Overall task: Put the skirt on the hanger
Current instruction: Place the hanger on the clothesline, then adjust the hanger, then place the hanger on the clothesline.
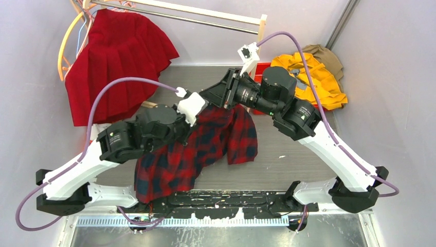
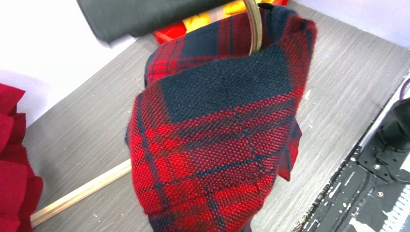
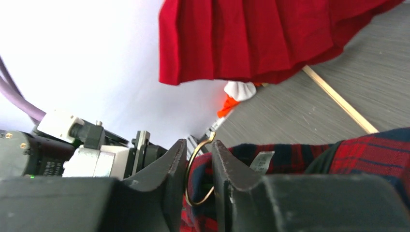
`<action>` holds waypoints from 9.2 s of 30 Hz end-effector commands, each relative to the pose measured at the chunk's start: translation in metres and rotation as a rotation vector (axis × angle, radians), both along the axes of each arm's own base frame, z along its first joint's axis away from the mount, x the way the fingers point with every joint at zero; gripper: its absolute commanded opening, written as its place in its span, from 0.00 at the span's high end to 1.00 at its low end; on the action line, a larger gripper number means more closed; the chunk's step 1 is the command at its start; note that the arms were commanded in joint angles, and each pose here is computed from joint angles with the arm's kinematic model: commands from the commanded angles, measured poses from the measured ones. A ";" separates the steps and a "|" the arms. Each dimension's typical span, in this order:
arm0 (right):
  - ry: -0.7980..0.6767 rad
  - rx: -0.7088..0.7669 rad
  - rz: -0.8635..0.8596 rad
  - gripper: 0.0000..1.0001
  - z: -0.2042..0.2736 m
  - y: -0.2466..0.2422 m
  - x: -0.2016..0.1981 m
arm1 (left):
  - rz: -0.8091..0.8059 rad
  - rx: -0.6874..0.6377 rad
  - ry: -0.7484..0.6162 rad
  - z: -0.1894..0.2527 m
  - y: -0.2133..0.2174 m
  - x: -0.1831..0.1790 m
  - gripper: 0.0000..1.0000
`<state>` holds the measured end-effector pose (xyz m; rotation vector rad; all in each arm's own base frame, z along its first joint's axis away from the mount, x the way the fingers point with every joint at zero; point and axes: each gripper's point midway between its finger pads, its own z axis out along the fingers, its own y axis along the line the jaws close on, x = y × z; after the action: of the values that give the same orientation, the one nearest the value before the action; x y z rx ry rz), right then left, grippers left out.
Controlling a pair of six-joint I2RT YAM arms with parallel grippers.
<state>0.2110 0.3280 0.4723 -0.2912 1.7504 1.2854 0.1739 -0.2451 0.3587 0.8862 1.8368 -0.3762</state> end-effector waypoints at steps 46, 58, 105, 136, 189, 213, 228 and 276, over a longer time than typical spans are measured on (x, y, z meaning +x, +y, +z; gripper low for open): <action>-0.296 0.106 -0.282 0.44 0.091 -0.122 -0.033 | -0.025 -0.295 -0.218 0.151 0.050 0.099 1.00; -0.327 0.067 -0.328 0.43 0.090 -0.133 -0.030 | -0.208 -0.392 -0.218 0.169 0.035 0.120 1.00; -0.322 0.036 -0.384 0.41 0.080 -0.144 -0.026 | -0.535 -0.451 -0.142 0.176 0.015 0.141 1.00; -0.536 -0.356 -0.035 0.46 0.067 -0.019 0.034 | -0.475 -0.349 0.070 0.073 0.009 0.025 1.00; -0.375 -0.592 -0.120 0.70 0.012 -0.039 0.048 | -0.520 -0.170 0.194 0.024 -0.037 0.009 1.00; -0.329 -0.606 -0.332 0.70 0.033 -0.095 0.044 | -0.489 -0.143 0.148 0.035 -0.031 0.011 1.00; -0.477 -0.159 -0.365 0.63 0.108 -0.149 -0.026 | -0.512 -0.178 -0.040 0.105 -0.023 0.059 1.00; -0.484 -0.145 -0.306 0.59 0.106 -0.142 -0.034 | -0.761 -0.307 -0.180 0.153 -0.020 0.058 1.00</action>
<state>0.1780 0.1900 0.5627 -0.3937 1.4590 0.7731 0.2467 -0.2605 0.4610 1.2891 1.4441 -0.9866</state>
